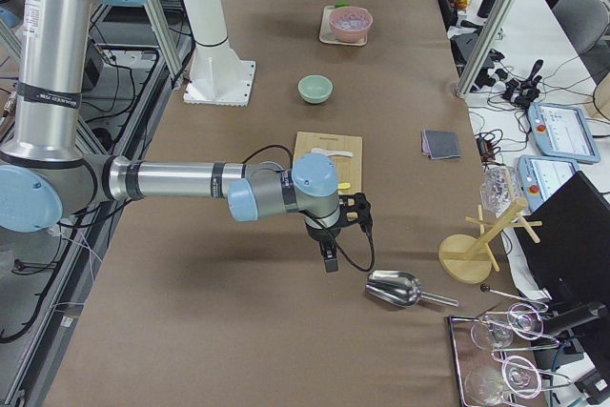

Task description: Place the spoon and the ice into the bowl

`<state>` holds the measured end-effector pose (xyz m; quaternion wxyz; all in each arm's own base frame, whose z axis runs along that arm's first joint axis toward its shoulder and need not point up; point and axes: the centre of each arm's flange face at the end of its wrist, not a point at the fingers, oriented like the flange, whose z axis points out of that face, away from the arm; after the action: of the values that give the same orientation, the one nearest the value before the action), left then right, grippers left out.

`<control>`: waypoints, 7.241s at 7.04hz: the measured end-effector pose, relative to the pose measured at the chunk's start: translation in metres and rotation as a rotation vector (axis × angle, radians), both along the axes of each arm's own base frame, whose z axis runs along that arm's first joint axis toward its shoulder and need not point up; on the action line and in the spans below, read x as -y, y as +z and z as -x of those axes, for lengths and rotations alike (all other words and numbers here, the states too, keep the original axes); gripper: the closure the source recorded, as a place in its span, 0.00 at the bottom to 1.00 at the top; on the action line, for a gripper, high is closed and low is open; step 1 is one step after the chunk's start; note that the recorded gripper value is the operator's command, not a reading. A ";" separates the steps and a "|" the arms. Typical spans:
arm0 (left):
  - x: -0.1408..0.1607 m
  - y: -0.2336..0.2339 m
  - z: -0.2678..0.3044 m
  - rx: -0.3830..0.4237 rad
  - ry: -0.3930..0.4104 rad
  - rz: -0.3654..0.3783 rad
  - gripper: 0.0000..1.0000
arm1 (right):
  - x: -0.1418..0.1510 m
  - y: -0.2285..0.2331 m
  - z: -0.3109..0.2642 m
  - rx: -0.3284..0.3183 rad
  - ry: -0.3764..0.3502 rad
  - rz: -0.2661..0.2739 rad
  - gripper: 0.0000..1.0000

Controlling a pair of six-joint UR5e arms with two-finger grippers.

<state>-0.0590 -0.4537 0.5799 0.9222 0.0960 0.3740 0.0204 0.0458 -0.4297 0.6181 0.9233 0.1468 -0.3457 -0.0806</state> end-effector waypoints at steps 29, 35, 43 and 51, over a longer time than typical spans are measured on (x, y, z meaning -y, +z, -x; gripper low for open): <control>0.036 -0.167 -0.415 -0.128 -0.049 -0.352 0.38 | 0.036 -0.198 0.280 0.105 0.087 -0.256 0.00; 0.038 -0.168 -0.417 -0.131 -0.049 -0.355 0.70 | 0.036 -0.198 0.280 0.106 0.087 -0.257 0.00; 0.020 -0.236 -0.400 -0.284 -0.075 -0.357 1.00 | 0.037 -0.199 0.280 0.107 0.087 -0.259 0.00; -0.092 -0.379 -0.620 -0.544 -0.236 -0.197 1.00 | 0.035 -0.199 0.284 0.100 0.089 -0.268 0.00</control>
<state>0.5609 -0.3620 0.2006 0.7706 0.2296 0.5895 -0.0769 -0.2386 -0.4649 0.4189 0.8797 0.2877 -0.3708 -0.0773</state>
